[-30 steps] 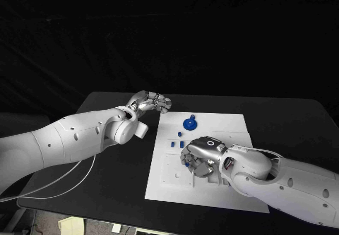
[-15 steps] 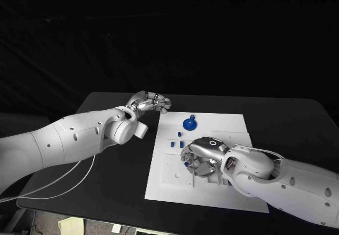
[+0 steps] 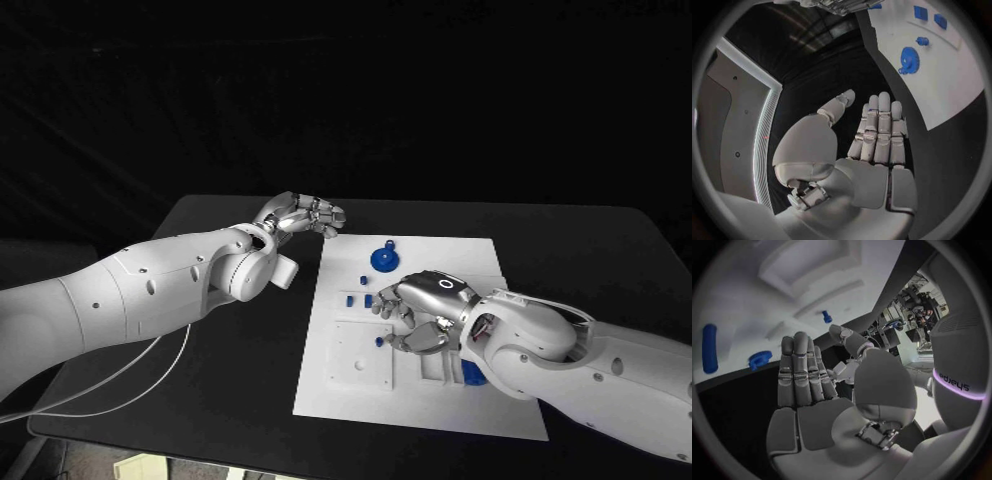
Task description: Assemble the parts on the task board
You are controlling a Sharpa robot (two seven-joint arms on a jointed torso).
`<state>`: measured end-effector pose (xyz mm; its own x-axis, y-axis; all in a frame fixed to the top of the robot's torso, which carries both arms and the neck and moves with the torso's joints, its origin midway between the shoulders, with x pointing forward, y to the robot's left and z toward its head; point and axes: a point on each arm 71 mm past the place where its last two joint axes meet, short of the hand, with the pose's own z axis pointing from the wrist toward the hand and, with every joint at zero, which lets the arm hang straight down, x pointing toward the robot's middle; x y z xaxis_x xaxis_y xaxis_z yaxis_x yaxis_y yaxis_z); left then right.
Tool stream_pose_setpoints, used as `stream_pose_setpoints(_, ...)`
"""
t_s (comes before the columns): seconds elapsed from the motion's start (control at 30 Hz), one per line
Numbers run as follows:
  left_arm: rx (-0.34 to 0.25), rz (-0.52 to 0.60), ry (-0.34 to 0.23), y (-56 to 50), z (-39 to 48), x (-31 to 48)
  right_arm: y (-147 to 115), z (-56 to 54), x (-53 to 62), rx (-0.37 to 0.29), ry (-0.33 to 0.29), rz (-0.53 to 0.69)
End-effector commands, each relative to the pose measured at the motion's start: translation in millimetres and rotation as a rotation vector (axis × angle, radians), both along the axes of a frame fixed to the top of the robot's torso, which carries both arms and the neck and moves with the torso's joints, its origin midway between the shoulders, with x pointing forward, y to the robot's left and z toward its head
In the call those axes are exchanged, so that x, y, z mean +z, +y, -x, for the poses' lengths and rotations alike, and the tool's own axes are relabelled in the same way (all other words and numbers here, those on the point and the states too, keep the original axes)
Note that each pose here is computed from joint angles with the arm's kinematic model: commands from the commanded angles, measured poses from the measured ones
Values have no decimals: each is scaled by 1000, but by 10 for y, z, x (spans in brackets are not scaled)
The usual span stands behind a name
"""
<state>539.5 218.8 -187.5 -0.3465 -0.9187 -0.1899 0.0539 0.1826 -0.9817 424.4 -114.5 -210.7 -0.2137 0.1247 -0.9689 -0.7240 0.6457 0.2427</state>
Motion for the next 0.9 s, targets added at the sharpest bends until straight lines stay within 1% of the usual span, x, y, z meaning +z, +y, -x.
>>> stream_pose_setpoints(0.03,-11,9,-1,-23,1,6,-63,-38,119,-20,1,-22)
stream_pose_setpoints(0.1,-11,9,-1,-22,-1,6,-97,-68,207,-25,0,-19)
stream_pose_setpoints(0.13,-11,9,-1,-23,-1,5,-120,-98,273,-33,8,-29)
stream_pose_setpoints(0.2,-11,9,-1,-25,-3,5,-157,-145,370,-46,29,-32)
stream_pose_setpoints(0.3,-12,9,-1,-34,-8,2,-239,-247,550,-72,69,-32)
stream_pose_setpoints(0.33,-12,9,-1,-35,-15,0,-267,-275,589,-80,78,-23)
stream_pose_setpoints(0.4,-11,9,-1,-37,-18,-1,-336,-326,663,-94,73,-5)
stream_pose_setpoints(0.5,-12,9,-2,-47,-23,-4,-535,-439,784,-135,77,60)
stream_pose_setpoints(0.6,-10,7,0,-37,-28,-8,-712,-494,794,-181,85,115)
stream_pose_setpoints(0.67,-8,7,-2,-33,-30,-7,-818,-512,780,-207,67,149)
stream_pose_setpoints(0.77,-8,8,-3,-36,-33,-7,-920,-497,736,-227,68,178)
stream_pose_setpoints(0.9,-6,7,-3,-33,-34,-8,-966,-435,619,-226,82,220)
